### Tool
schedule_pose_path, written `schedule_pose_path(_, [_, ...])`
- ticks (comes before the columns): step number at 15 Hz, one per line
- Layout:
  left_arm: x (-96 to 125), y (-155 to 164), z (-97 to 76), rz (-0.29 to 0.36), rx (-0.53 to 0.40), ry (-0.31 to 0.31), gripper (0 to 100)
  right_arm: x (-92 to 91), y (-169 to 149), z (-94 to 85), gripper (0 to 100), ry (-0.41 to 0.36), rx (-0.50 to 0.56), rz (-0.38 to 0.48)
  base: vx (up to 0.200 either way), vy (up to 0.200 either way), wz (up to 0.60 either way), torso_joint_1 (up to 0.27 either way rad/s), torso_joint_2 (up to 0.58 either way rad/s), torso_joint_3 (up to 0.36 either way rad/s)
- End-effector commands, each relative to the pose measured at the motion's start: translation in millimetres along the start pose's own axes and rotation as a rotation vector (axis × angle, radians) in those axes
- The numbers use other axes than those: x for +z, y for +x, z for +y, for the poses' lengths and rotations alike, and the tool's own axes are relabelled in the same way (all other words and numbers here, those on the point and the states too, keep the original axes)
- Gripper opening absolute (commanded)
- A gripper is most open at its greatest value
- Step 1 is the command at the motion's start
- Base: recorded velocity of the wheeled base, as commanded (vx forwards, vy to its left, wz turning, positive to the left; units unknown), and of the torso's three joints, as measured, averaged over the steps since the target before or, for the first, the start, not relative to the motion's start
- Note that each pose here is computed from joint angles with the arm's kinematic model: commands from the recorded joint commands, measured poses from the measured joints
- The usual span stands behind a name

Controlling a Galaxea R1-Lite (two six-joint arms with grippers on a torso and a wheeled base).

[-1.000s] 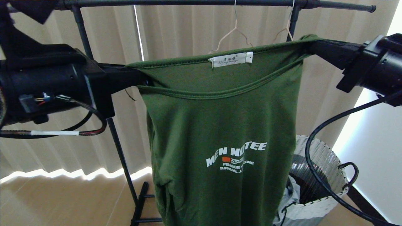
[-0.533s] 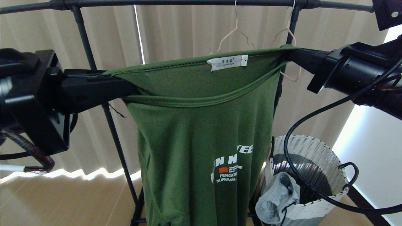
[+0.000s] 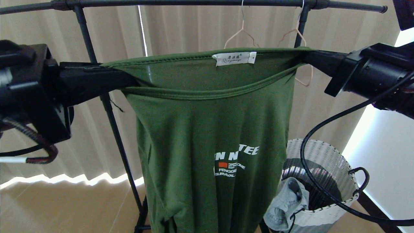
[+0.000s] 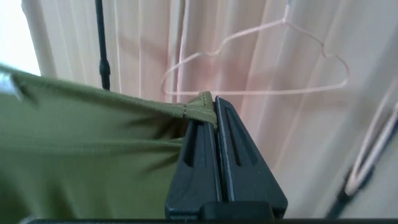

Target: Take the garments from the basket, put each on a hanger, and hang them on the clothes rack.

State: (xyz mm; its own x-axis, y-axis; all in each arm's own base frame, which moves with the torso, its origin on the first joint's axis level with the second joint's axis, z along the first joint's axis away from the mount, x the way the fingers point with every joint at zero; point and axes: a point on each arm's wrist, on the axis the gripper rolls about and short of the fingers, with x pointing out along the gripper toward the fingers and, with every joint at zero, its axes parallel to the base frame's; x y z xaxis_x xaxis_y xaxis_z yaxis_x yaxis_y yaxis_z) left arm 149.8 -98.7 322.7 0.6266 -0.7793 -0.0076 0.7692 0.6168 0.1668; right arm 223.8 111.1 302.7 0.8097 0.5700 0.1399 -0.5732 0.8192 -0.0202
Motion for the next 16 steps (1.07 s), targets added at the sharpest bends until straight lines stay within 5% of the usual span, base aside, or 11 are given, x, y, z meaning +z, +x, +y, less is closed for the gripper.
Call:
schedule_pose_path(1, [-0.1,18.3,11.4,0.032,0.096,-0.005,0,16.7,-21.9,2.1,0,-0.005,-0.007,-0.021,0.0,0.0,0.0,0.0,0.0,0.0])
schedule_pose_path(6, [-11.8,60.6,31.4,0.039,0.36,0.013,0,26.5,-62.4,9.3,0,0.003,-0.001,0.023,0.0,0.0,0.0,0.0,0.0,0.0])
schedule_pose_path(14, [-22.5,67.3,34.4,0.08,0.431,0.008,0,12.0,-65.9,10.1,0,0.01,-0.001,0.074,0.0,0.0,0.0,0.0,0.0,0.0])
schedule_pose_path(16, [-42.9,66.5,30.6,0.143,0.42,-0.006,0,-1.0,-67.8,10.3,0,0.017,-0.005,0.116,0.0,0.0,0.0,0.0,0.0,0.0])
